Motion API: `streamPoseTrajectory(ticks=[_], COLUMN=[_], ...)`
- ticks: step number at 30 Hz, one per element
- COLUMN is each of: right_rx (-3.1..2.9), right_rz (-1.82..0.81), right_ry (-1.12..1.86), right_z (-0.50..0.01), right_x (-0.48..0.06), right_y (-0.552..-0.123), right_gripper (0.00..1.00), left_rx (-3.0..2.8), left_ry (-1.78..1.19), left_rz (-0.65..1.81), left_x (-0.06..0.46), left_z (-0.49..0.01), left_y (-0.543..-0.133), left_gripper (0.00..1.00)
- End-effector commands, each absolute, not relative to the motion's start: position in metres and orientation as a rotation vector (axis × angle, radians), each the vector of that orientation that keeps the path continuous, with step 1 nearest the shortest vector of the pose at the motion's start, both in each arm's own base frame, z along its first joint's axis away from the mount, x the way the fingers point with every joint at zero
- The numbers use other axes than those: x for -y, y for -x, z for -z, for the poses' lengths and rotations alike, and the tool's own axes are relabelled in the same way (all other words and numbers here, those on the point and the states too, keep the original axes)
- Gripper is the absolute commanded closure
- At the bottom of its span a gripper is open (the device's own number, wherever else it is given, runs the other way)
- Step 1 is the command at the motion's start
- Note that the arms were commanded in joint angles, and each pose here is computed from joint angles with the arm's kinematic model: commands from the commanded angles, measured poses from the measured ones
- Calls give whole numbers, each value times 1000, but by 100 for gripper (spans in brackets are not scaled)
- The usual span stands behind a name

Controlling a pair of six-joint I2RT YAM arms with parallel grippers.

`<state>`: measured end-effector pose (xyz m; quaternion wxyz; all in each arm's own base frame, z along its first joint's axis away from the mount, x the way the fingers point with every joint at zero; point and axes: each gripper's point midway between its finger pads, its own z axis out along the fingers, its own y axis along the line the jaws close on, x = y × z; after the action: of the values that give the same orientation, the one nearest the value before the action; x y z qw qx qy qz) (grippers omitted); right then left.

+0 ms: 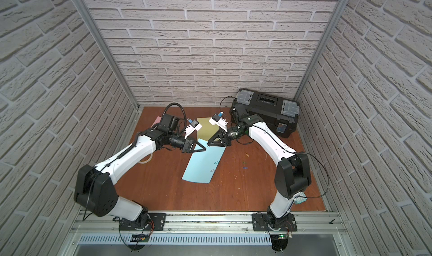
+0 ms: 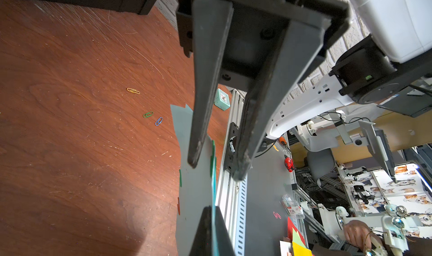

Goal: Unclip the paperclips from the documents
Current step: Remove the paper clip from the document.

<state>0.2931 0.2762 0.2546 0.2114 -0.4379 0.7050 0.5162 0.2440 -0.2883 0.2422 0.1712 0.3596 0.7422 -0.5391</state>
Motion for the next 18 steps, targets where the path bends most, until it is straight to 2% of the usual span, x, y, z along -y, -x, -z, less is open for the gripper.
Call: streamPoseTrajectory(ticks=[1, 18], right_rx=[-1906, -1925], right_rz=[-1463, -1464], right_ry=[1233, 1211], right_z=[-266, -262], right_x=[-277, -274], right_y=[-292, -296], right_gripper=[76, 90], left_rx=[-2045, -2050], left_ry=[-1055, -1057], left_rz=[1541, 1552], left_x=[288, 287], left_z=[-254, -253], left_y=[-244, -241], left_gripper=[100, 100])
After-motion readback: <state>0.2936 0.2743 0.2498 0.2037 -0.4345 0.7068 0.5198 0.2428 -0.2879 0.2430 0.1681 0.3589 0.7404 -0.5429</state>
